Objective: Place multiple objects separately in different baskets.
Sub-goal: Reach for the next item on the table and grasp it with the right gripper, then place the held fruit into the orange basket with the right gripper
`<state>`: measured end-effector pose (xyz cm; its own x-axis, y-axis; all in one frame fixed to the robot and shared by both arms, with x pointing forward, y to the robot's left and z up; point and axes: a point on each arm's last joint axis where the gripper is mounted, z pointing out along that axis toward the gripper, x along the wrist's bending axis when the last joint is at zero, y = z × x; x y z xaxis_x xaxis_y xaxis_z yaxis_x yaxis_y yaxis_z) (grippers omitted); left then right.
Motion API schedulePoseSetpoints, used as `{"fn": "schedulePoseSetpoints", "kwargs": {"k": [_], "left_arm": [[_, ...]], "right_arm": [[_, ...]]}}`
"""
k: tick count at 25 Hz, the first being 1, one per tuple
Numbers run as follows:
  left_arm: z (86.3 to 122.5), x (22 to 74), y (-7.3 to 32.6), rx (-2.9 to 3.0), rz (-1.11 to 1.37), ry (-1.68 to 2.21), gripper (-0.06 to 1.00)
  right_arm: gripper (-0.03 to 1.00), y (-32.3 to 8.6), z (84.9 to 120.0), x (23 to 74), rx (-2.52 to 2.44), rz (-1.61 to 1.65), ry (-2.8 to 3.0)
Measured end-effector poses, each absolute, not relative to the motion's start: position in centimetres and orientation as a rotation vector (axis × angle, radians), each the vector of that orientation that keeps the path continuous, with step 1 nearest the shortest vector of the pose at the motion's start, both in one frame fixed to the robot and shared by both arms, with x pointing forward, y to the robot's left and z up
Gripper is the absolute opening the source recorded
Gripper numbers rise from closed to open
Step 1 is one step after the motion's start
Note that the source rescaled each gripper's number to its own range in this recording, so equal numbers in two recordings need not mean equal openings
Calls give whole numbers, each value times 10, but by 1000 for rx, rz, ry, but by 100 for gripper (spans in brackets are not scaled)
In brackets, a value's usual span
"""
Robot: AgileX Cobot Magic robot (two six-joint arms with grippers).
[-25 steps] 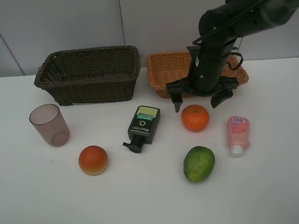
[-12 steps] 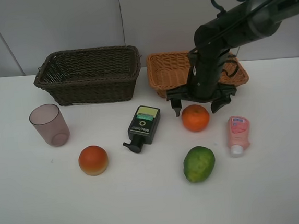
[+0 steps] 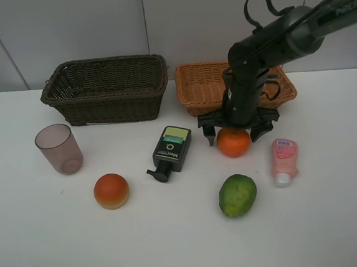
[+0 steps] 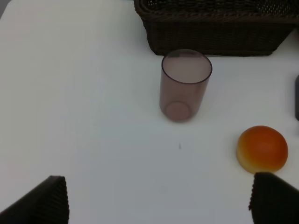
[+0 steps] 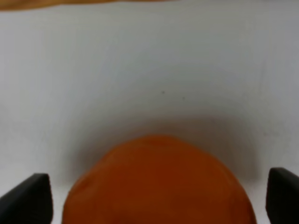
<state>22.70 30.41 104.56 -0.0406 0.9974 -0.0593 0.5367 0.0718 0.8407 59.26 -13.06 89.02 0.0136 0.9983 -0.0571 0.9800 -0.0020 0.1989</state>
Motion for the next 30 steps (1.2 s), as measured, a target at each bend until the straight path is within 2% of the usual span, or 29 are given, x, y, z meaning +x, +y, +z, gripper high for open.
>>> {"fn": "schedulePoseSetpoints", "kwargs": {"k": [4,6,8,10,30], "left_arm": [[1046,227,304,1546,849,1663,100],[1046,227,304,1546,849,1663,100],[1046,227,304,1546,849,1663,100],[1046,227,304,1546,849,1663,100],[1046,227,304,1546,849,1663,100]], "right_arm": [[99,-130,890,593,2096,161,2081],[92,-130,890,593,2096,161,2081],[74,-130,890,593,2096,161,2081],[43,-130,890,593,2098,157,2080],[44,-131,890,592,2101,140,2081]]}}
